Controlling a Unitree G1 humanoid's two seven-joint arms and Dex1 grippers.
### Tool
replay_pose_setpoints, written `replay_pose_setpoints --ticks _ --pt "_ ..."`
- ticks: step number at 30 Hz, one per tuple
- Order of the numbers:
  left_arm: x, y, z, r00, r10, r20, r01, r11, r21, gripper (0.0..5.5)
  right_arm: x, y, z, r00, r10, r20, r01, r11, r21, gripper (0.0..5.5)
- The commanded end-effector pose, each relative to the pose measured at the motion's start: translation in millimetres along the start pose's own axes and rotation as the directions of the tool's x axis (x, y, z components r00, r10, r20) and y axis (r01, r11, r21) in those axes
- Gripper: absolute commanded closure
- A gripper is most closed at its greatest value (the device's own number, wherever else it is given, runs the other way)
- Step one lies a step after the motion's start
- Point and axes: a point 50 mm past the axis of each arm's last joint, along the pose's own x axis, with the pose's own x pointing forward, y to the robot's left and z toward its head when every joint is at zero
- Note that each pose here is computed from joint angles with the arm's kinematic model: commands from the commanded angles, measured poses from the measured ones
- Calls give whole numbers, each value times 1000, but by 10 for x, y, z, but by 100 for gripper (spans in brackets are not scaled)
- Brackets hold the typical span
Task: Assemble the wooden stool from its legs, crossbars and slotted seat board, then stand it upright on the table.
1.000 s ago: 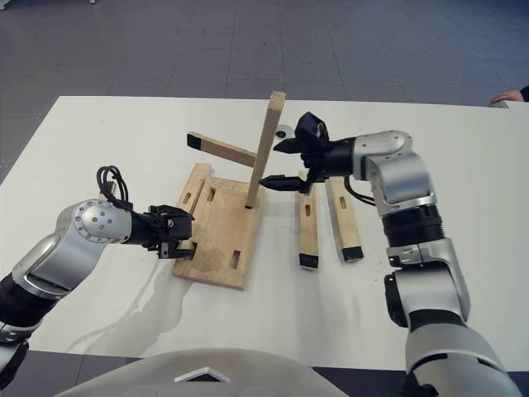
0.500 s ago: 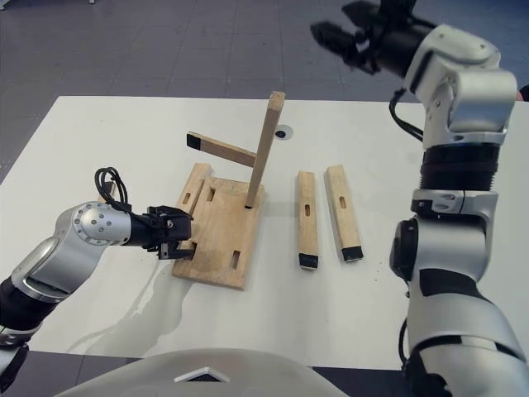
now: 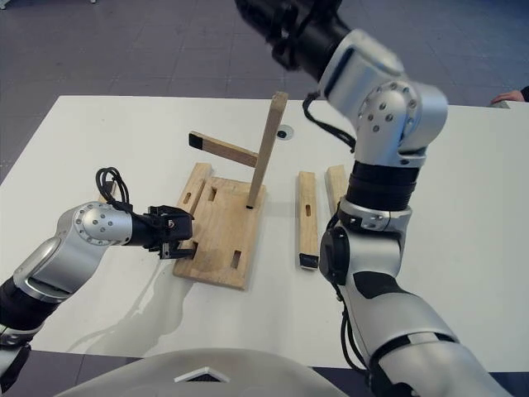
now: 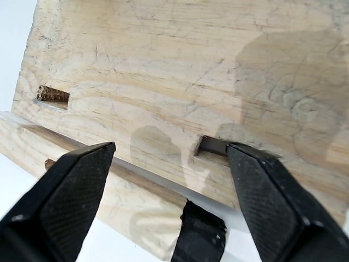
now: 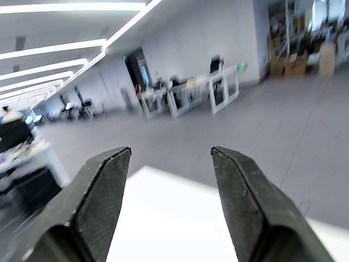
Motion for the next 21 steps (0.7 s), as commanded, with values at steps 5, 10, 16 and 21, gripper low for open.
replay_pose_setpoints --ticks 5,10,16,21 --pt "112 -123 -77 998 -62 -21 61 997 -36 172 -13 126 59 999 -17 37 17 1000 2 279" --pt "121 -96 -35 998 -66 -10 65 998 -24 172 -1039 -133 -2345 717 -139 -683 273 958 91 279" --pt "118 -101 -39 999 -52 -6 52 998 -45 172 -790 -316 -1877 848 -228 -478 328 935 138 279" --pt "192 -188 21 999 -44 29 46 995 -83 172 -280 -431 -297 974 -226 -4 225 971 83 279"
